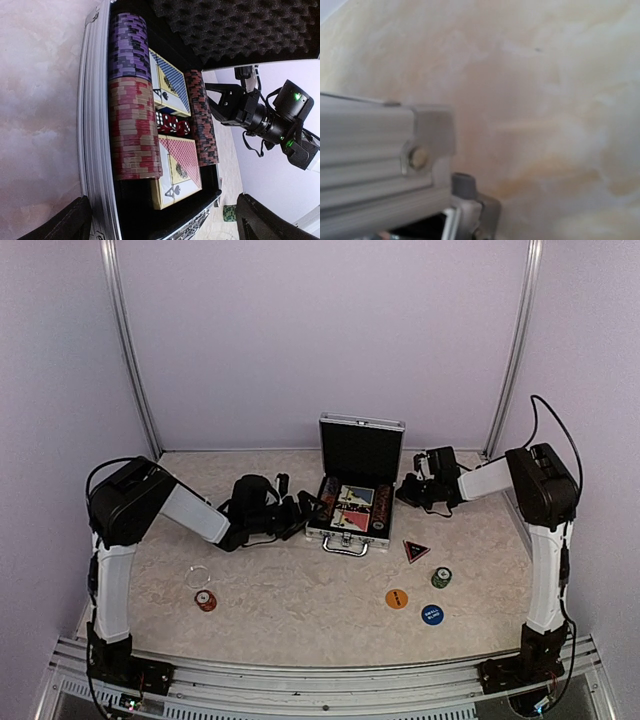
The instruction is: Pack up texas hold em set
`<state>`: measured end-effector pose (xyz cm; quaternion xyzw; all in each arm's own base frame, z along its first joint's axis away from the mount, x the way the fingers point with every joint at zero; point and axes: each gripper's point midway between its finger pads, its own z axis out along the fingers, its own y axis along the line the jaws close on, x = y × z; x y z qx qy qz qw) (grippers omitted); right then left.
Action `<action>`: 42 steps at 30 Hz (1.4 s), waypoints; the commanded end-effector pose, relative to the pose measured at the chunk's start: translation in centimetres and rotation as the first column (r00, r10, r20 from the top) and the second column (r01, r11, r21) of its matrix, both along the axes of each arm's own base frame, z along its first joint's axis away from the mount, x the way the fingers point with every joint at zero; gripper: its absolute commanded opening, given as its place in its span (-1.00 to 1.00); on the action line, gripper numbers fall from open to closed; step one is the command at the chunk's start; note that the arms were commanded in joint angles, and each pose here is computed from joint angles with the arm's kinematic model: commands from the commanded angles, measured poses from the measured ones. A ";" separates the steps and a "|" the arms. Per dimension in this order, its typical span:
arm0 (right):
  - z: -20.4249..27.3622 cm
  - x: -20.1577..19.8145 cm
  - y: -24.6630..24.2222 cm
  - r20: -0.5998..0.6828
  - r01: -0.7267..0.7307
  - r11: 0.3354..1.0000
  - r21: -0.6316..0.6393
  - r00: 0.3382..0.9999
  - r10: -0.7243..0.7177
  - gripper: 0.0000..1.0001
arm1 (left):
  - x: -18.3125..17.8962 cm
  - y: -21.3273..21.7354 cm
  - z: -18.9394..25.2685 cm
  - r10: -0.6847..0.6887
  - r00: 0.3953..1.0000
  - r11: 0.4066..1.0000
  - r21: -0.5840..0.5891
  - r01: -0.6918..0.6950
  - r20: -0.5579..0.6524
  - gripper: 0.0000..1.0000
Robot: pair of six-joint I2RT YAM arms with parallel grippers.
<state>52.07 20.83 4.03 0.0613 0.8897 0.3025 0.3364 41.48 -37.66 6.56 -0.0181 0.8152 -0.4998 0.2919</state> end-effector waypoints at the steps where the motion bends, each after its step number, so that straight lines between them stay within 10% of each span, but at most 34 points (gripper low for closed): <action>1: 1.5 0.2 4.5 0.059 -0.114 0.992 0.054 0.992 0.111 -1.00 | -1.7 -0.5 1.7 -0.026 1.000 0.999 -0.034 0.026 0.011 0.98; 26: 6.8 -1.8 3.3 0.147 -0.058 0.995 -0.082 0.987 0.069 -0.99 | -1.4 3.9 5.2 0.121 0.986 0.988 0.086 -0.131 0.112 0.98; 42: 16.1 -12.3 -2.2 0.312 -0.024 0.989 -0.147 0.948 0.070 0.50 | -9.0 9.8 10.6 0.250 0.943 0.767 0.549 -0.331 0.220 0.98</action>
